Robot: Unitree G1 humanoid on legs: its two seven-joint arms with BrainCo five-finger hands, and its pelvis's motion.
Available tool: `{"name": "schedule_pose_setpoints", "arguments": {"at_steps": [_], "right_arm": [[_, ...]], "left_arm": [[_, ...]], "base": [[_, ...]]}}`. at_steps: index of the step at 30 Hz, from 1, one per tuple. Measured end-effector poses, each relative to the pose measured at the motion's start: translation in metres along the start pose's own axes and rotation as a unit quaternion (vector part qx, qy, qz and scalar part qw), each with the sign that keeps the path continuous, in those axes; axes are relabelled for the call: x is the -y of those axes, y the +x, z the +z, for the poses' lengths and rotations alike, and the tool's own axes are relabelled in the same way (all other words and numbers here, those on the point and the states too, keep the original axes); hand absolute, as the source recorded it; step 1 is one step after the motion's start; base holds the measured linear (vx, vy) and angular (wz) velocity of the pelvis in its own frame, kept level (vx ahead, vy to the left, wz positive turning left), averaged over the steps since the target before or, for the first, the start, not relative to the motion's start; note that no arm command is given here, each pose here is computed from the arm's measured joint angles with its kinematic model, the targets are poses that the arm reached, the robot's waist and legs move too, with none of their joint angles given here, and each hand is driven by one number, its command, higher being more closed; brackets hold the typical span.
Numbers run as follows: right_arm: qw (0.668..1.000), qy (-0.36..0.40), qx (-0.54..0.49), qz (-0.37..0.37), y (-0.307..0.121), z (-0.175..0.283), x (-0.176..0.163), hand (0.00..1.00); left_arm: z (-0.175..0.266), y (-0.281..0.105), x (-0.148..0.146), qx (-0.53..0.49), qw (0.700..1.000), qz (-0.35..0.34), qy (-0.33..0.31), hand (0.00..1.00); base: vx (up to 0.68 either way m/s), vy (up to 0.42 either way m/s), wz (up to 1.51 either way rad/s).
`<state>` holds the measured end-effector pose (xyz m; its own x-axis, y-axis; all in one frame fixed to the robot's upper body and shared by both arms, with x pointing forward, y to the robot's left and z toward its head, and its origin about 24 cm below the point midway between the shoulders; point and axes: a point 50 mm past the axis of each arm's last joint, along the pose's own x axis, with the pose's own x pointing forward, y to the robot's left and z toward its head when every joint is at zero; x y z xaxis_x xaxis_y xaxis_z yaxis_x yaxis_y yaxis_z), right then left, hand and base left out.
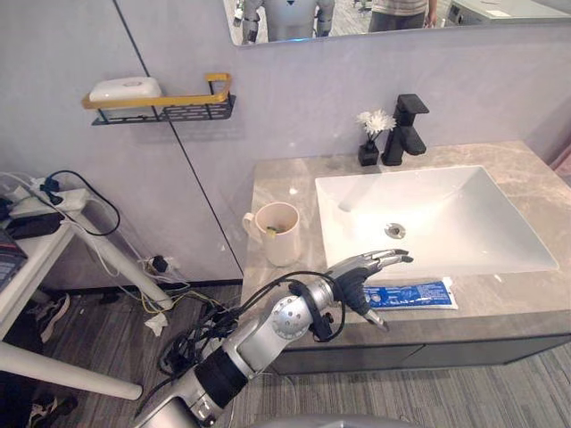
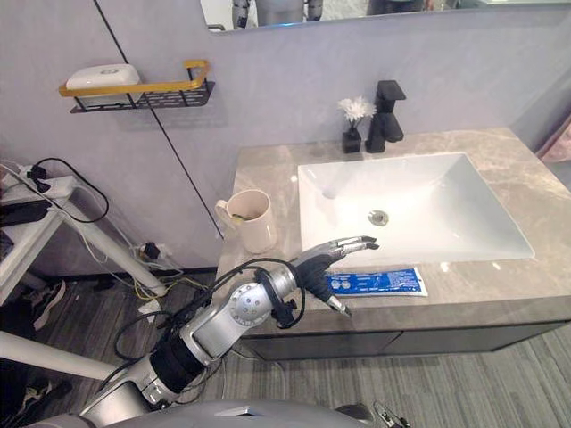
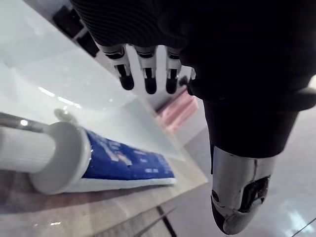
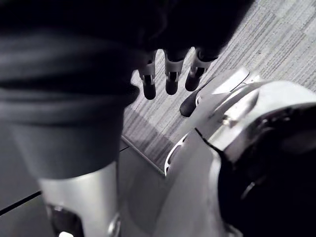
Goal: Organize washtable
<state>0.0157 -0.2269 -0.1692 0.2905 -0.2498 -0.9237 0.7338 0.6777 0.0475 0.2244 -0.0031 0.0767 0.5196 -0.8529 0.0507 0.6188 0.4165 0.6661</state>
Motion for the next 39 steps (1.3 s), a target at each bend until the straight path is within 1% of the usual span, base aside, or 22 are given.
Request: {"name": "schedule_pose_setpoints", "arguments": {"at_steps": [3, 9, 13, 22, 28, 32, 33, 39], "right_arm": [[1.000, -0.003, 0.000, -0.001, 0.000, 0.000, -0.001, 0.00], [1.000, -0.005, 0.001, 0.002, 0.001, 0.001, -0.003, 0.00], [1.000, -0.007, 0.001, 0.003, 0.001, 0.002, -0.003, 0.00], [1.000, -0.014, 0.000, 0.006, 0.001, 0.001, -0.004, 0.00], [1.000, -0.014, 0.000, 0.006, 0.001, 0.001, -0.005, 0.00], [1.000, -0.014, 0.000, 0.006, 0.001, 0.002, -0.005, 0.00], [1.000, -0.014, 0.000, 0.006, 0.001, 0.001, -0.005, 0.00], [1.000, -0.014, 0.000, 0.006, 0.001, 0.001, -0.005, 0.00]], "left_arm": [[0.000, -0.001, 0.007, -0.001, 1.000, -0.016, -0.002, 0.00], [-0.005, -0.003, 0.008, -0.011, 1.000, -0.022, -0.002, 0.00], [-0.008, -0.004, 0.006, -0.018, 1.000, -0.012, -0.001, 0.00], [-0.018, -0.007, 0.008, -0.041, 0.999, -0.013, -0.003, 0.00], [-0.023, -0.010, -0.001, -0.052, 0.999, 0.006, -0.002, 0.00], [-0.027, -0.011, 0.001, -0.061, 0.998, 0.004, -0.004, 0.00], [-0.029, -0.011, 0.001, -0.064, 0.998, 0.003, -0.004, 1.00], [-0.030, -0.012, 0.002, -0.068, 0.998, 0.000, -0.005, 1.00]], "base": [[0.00, 0.000, 0.00], [0.00, 0.000, 0.00], [0.00, 0.000, -0.01], [0.00, 0.000, 0.00], [0.00, 0.000, 0.00], [0.01, 0.000, 0.00], [0.00, 0.000, 0.00], [0.00, 0.000, 0.00]]}}
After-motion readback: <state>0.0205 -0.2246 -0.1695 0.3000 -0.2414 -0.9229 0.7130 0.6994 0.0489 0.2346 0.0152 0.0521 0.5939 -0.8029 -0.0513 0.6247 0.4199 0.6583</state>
